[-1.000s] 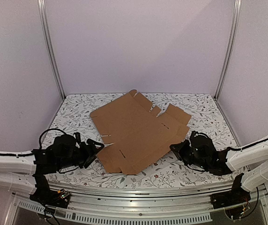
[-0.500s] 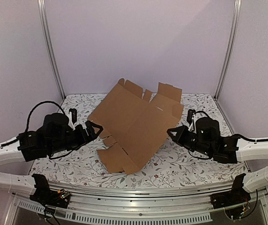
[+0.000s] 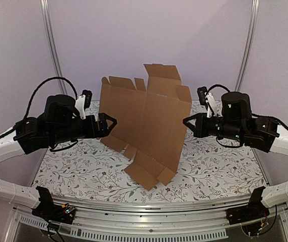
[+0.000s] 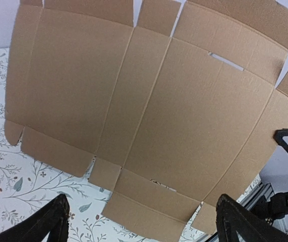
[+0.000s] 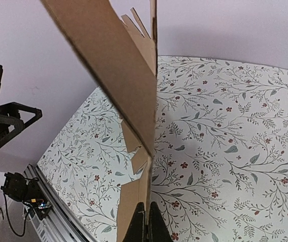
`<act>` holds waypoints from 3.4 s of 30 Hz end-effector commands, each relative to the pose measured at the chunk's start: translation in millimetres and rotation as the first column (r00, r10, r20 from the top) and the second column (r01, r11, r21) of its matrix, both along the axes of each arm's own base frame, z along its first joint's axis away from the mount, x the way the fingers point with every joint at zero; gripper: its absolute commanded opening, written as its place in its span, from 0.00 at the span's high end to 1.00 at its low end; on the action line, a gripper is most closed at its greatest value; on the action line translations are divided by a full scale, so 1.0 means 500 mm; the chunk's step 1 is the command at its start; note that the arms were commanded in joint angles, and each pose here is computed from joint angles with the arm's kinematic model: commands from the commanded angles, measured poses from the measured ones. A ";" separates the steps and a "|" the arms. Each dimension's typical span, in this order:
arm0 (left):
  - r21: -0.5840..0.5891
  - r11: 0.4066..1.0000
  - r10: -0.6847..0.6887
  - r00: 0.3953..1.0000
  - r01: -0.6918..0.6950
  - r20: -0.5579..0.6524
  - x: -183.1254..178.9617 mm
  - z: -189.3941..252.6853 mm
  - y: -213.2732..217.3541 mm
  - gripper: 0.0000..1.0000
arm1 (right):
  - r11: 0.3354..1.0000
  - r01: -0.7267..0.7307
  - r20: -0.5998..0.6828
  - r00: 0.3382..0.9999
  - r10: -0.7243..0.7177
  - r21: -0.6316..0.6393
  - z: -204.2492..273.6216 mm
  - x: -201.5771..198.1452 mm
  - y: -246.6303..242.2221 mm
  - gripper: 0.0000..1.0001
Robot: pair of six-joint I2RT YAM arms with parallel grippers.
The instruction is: Fold the paper box
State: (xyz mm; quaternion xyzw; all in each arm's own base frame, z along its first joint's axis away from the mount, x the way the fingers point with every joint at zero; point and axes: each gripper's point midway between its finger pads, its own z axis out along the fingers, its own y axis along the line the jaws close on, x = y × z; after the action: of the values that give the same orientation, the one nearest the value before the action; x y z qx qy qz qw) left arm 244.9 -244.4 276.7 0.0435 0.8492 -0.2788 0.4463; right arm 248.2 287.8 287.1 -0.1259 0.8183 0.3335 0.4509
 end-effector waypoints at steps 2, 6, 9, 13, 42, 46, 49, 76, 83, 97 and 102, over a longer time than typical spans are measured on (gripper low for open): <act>0.118 0.991 -0.073 0.991 0.060 0.108 0.012 0.066 -0.002 0.00 | 0.969 -0.129 0.091 0.984 0.151 -0.210 0.042 -0.019 -0.014 1.00; 0.201 0.976 -0.110 0.984 0.080 0.141 0.022 0.107 -0.006 0.00 | 0.947 -0.174 0.143 0.965 0.218 -0.271 0.076 -0.023 -0.008 1.00; 0.261 0.960 -0.143 0.976 0.098 0.161 0.026 0.132 -0.008 0.01 | 0.925 -0.199 0.183 0.946 0.267 -0.323 0.102 -0.024 -0.006 1.00; 0.306 0.943 -0.201 0.955 0.128 0.218 0.025 0.177 -0.014 0.00 | 0.872 -0.279 0.233 0.890 0.392 -0.401 0.130 -0.044 0.004 1.00; 0.768 0.627 -0.700 0.528 0.130 0.482 -0.025 0.301 -0.052 0.10 | 0.705 -0.375 0.274 0.732 0.624 -0.602 0.162 -0.061 0.030 1.00; 0.798 0.587 -0.745 0.480 0.140 0.464 -0.031 0.295 -0.073 0.22 | 0.706 -0.380 0.270 0.734 0.623 -0.597 0.161 -0.060 0.033 1.00; 0.829 0.540 -0.793 0.421 0.148 0.441 -0.047 0.281 -0.091 0.33 | 0.709 -0.382 0.265 0.739 0.620 -0.593 0.159 -0.058 0.034 1.00; 0.851 0.515 -0.782 0.351 -0.100 0.515 -0.054 0.319 -0.107 1.00 | 0.714 -0.422 0.216 0.757 0.617 -0.559 0.139 -0.069 0.038 0.99; 0.833 0.541 -0.765 0.344 -0.115 0.544 -0.060 0.335 -0.095 1.00 | 0.760 -0.379 0.259 0.781 0.568 -0.528 0.126 -0.067 0.023 0.55; 0.827 0.549 -0.755 0.352 -0.121 0.553 -0.064 0.338 -0.079 1.00 | 0.851 -0.306 0.447 0.746 0.493 -0.427 0.079 -0.093 -0.013 0.41; 0.825 0.551 -0.754 0.351 -0.122 0.556 -0.064 0.340 -0.078 1.00 | 0.871 -0.275 0.473 0.752 0.459 -0.408 0.069 -0.087 -0.019 0.48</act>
State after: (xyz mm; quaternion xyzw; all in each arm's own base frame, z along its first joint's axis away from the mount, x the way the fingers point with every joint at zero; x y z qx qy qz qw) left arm 217.3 -282.6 442.3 0.5633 0.4756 0.0910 0.6695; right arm 196.1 278.3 305.9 -0.4763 0.6647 0.2271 0.5289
